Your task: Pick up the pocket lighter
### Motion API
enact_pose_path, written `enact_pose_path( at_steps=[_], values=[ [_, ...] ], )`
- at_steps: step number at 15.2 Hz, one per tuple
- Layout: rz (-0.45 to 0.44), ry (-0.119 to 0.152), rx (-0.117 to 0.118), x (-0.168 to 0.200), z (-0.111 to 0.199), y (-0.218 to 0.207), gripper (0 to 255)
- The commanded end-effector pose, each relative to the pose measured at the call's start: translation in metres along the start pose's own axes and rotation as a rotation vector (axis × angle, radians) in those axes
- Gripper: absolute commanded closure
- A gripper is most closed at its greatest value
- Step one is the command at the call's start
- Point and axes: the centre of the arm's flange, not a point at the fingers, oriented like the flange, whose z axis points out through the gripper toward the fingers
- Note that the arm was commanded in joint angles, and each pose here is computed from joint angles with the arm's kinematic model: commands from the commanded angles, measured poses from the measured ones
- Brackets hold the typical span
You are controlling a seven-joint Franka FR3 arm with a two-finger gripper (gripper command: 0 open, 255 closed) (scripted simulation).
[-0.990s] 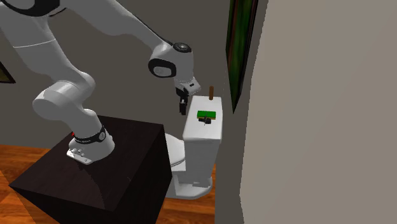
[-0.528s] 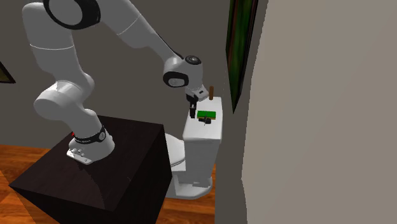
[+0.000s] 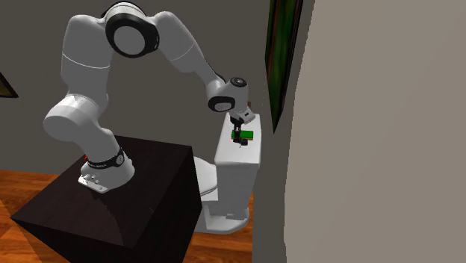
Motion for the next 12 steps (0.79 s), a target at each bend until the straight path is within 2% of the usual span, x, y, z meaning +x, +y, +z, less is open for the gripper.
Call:
enact_pose_path(
  at_steps=[1,5,12],
  values=[
    [-0.002,0.006,0.003,0.012,0.022,-0.012,0],
    [-0.006,0.017,0.01,0.037,0.062,-0.035,0],
    [-0.006,0.018,0.01,0.039,0.096,-0.03,0]
  ],
)
